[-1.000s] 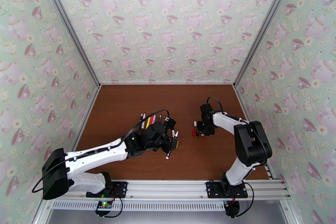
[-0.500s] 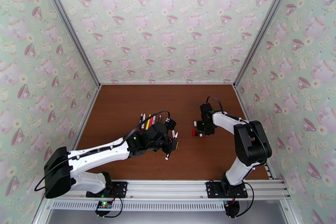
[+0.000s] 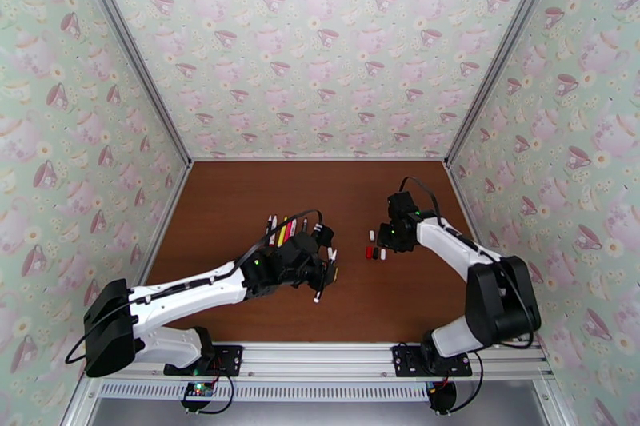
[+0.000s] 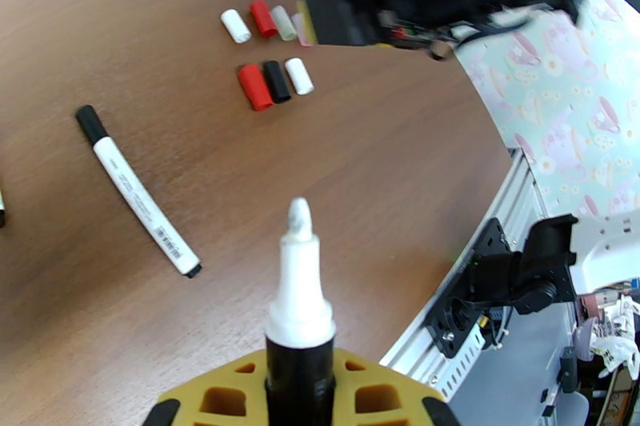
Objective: Open the pen caps
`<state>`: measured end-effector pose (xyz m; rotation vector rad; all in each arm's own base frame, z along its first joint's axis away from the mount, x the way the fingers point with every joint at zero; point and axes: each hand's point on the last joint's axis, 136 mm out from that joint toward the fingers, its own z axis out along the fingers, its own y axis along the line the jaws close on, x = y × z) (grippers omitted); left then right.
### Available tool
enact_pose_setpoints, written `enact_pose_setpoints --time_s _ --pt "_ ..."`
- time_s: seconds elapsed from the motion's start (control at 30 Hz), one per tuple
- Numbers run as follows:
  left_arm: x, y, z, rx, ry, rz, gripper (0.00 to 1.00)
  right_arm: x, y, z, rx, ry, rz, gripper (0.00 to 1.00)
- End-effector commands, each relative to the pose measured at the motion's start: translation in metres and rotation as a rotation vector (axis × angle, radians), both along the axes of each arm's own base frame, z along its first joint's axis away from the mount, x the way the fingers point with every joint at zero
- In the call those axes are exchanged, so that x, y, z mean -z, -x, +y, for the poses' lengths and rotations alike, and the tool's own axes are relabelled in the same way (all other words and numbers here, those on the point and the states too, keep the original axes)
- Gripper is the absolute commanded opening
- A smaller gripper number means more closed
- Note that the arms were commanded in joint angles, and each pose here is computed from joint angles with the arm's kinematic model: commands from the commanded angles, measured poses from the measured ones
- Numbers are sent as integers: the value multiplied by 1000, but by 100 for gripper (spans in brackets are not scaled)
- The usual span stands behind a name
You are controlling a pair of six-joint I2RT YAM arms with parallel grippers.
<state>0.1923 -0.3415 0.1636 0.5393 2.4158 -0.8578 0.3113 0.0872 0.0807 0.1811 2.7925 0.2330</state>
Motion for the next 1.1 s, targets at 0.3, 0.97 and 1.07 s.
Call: enact_pose_setpoints --time_s 0.3,0.97,1.07 --pt "-5 -35 29 -160 -77 -67 4 -85 46 37 -71 -341 -234 65" --pt "17 -98 41 -255 -227 -106 5 -120 95 49 -109 -557 -383 100" --pt "28 -110 37 -265 -270 -107 5 -115 97 49 -110 -562 -368 100"
